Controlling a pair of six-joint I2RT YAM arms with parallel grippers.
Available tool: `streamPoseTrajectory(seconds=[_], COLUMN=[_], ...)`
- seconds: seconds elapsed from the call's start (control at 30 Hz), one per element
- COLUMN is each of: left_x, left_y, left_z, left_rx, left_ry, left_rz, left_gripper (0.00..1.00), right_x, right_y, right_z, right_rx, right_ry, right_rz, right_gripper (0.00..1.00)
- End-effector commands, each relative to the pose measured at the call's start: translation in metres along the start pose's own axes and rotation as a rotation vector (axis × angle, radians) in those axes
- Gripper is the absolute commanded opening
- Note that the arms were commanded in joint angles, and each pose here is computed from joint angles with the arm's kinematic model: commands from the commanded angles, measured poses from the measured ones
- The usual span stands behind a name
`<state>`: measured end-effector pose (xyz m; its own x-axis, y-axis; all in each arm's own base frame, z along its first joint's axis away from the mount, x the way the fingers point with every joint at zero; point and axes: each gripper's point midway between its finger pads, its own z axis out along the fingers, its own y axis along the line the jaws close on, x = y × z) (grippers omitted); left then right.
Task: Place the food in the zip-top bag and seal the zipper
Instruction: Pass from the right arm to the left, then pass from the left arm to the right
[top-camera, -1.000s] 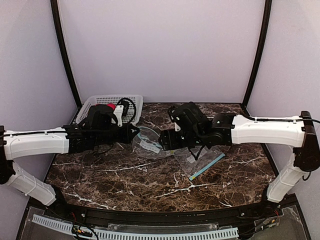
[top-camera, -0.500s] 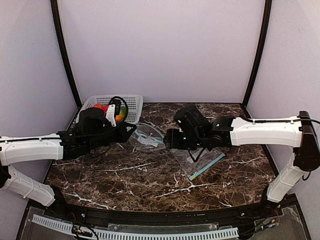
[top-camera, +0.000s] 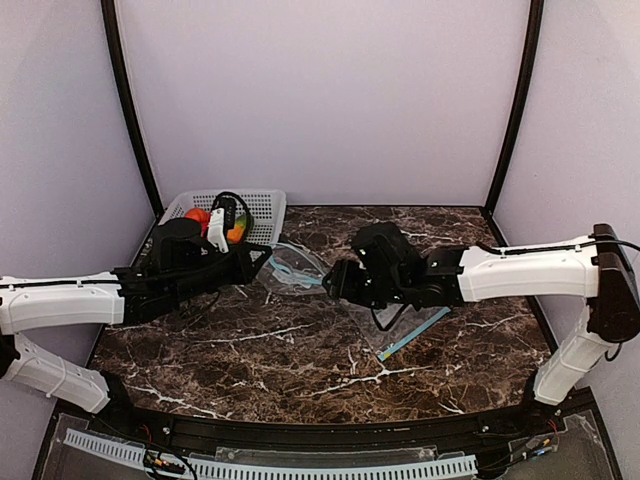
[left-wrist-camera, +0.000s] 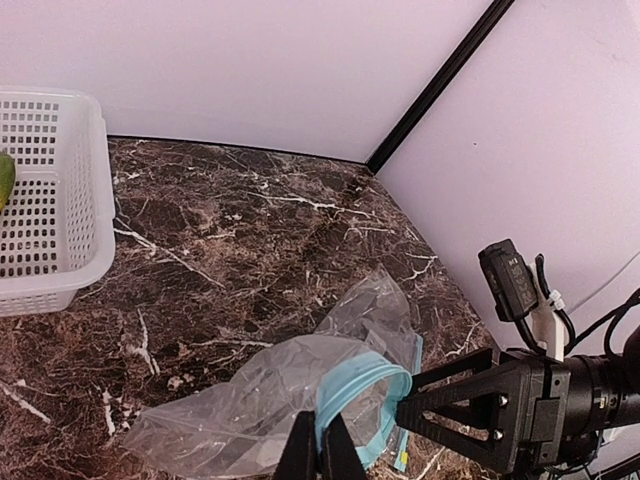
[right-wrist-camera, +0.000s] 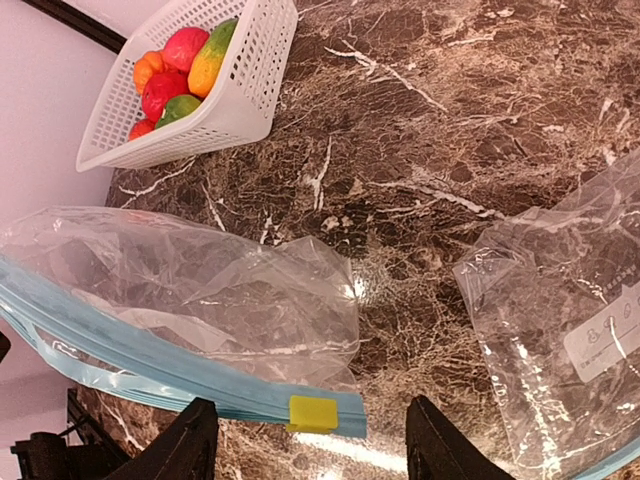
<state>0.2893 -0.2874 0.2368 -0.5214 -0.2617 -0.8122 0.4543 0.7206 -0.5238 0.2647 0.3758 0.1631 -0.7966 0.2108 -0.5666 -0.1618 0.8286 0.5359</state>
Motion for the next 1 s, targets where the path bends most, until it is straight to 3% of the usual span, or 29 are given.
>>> streamPoseTrajectory(seconds=[0.0, 0.5, 0.77, 0.97], left_x=[-0.006, -0.002, 0.0, -0.002], left_y=[-0.005, -0.024, -0.03, -0.033], left_z=[-0.005, -0.013, -0.017, -0.02], left_rx=[0.033, 0.107, 0.132, 0.141], left_ry=[-0.033, -0.042, -0.044, -0.055], left_rz=[-0.024, -0.09, -0.115, -0.121], left_gripper=[0.01, 0.01, 0.01, 0.01], right_x=[-0.013, -0.038, -0.053, -0.055], right_y=[0.015, 0.028, 0.016, 0.012], right_z=[-0.008, -0.011, -0.012, -0.009], right_rx=[-0.091, -0.145, -0.099, -0.088], right_ry=[-0.049, -0.171, -0.235, -0.235], right_rz=[0.098, 0.155, 0.162, 0.16], right_gripper=[0.63, 0.57, 0.66, 0.67])
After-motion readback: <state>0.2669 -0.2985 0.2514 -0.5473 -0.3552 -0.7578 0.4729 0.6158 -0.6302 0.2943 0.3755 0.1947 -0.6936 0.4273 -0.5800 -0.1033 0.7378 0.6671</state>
